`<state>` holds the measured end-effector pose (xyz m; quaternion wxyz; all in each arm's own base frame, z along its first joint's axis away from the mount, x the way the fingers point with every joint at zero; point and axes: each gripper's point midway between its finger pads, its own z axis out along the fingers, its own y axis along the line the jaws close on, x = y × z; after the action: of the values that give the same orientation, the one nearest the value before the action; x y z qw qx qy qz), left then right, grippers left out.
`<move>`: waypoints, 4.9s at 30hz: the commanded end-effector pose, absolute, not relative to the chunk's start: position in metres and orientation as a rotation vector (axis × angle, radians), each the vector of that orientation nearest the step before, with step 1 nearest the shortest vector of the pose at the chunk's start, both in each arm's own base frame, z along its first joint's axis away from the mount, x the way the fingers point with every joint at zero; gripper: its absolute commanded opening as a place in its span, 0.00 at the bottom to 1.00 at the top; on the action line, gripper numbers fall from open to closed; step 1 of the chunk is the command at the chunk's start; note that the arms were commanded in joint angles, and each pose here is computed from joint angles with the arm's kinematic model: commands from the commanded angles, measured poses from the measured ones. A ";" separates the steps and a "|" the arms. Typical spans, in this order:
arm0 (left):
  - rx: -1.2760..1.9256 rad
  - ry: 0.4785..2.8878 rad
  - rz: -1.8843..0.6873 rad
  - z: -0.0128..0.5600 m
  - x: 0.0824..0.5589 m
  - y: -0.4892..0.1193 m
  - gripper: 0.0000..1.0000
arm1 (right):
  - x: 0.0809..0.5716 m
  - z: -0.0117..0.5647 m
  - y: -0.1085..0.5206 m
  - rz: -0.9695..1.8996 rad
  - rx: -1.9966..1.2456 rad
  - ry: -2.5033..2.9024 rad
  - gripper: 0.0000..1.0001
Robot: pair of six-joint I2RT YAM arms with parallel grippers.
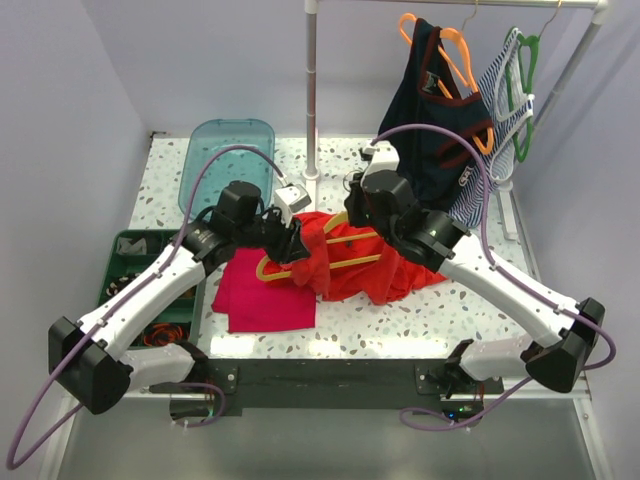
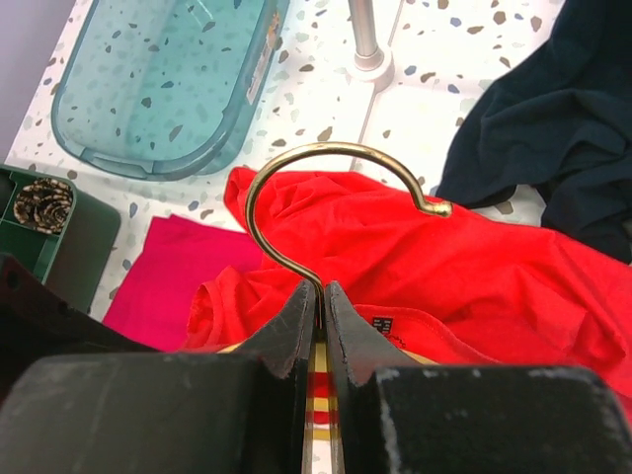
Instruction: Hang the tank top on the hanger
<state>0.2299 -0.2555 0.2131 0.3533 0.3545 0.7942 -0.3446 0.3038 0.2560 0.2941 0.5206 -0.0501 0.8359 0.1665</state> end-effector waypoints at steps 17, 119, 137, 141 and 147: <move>0.854 1.876 -0.851 0.249 0.231 -0.275 0.00 | 0.301 0.343 0.250 0.442 -0.107 1.896 0.64; 0.328 1.226 -0.543 0.631 0.242 -0.175 0.00 | 0.430 0.256 0.320 0.632 0.099 1.651 0.97; 0.343 1.269 -0.558 0.614 0.250 -0.185 0.00 | 0.487 0.291 0.274 0.502 0.087 1.687 0.97; 0.349 1.324 -0.561 0.591 0.262 -0.197 0.00 | 0.487 0.267 0.286 0.542 0.040 1.746 0.97; 0.361 1.427 -0.571 0.550 0.284 -0.217 0.00 | 0.471 0.225 0.293 0.623 0.033 1.807 0.96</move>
<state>0.2782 -0.2093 0.5423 0.6910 0.1808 0.6596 -0.2338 0.4811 0.2857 0.2291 0.5851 0.0155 0.7781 0.2280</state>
